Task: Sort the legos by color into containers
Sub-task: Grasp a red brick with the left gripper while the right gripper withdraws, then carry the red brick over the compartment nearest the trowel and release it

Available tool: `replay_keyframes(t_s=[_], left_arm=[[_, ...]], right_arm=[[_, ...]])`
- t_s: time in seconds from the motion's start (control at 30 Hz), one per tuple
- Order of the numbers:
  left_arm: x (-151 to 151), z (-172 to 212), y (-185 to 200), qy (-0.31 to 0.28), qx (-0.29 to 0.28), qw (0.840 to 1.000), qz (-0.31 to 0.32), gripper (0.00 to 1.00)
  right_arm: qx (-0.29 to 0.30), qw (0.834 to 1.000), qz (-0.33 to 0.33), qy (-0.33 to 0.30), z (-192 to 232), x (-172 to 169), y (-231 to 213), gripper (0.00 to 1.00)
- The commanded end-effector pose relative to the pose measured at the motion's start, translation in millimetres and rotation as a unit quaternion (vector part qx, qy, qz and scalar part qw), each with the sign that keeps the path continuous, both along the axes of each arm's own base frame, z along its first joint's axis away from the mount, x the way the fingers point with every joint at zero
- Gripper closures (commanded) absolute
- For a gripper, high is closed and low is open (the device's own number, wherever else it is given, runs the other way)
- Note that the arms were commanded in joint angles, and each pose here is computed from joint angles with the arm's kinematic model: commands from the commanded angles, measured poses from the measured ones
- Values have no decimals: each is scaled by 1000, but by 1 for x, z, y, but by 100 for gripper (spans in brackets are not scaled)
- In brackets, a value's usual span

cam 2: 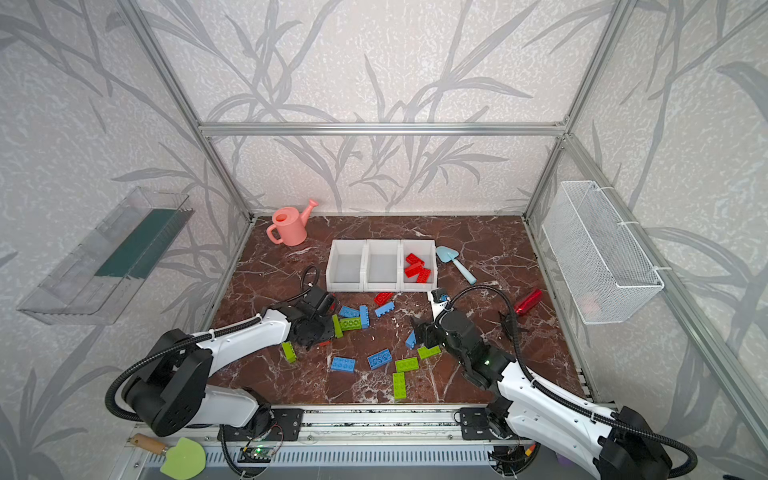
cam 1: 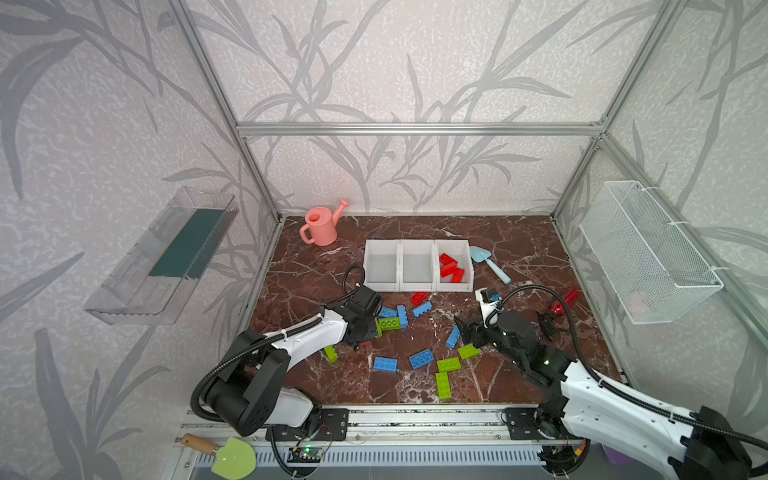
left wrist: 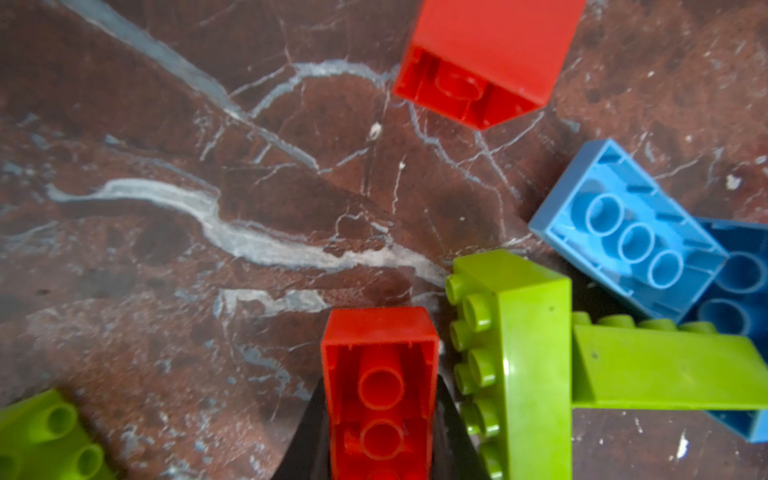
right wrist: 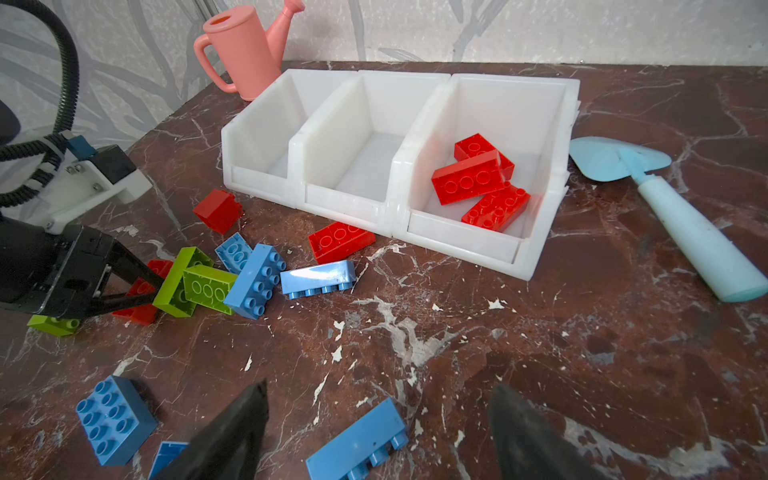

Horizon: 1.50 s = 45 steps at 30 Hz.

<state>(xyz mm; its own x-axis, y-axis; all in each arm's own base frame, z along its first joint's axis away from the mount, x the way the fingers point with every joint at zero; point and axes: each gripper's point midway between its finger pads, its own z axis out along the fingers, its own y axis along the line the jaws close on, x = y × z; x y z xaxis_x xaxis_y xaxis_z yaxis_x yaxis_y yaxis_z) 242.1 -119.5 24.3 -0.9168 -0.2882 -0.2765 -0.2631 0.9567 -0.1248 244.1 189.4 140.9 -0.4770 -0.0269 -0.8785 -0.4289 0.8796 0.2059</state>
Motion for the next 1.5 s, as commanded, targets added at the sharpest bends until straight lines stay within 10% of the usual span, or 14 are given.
replay_keyframes(t_s=[0.0,0.67,1.47], left_arm=[[9,30,2,-27,11,999,-14,87],[114,151,-121,-129,-60,974,-178,84],[211,118,-289,-107,-120,946,-281,83]], right_arm=[[22,1000,1,-2,2,-1,3,16],[58,998,-19,9,-5,0,1,13],[85,995,-53,22,-13,2,-11,13]])
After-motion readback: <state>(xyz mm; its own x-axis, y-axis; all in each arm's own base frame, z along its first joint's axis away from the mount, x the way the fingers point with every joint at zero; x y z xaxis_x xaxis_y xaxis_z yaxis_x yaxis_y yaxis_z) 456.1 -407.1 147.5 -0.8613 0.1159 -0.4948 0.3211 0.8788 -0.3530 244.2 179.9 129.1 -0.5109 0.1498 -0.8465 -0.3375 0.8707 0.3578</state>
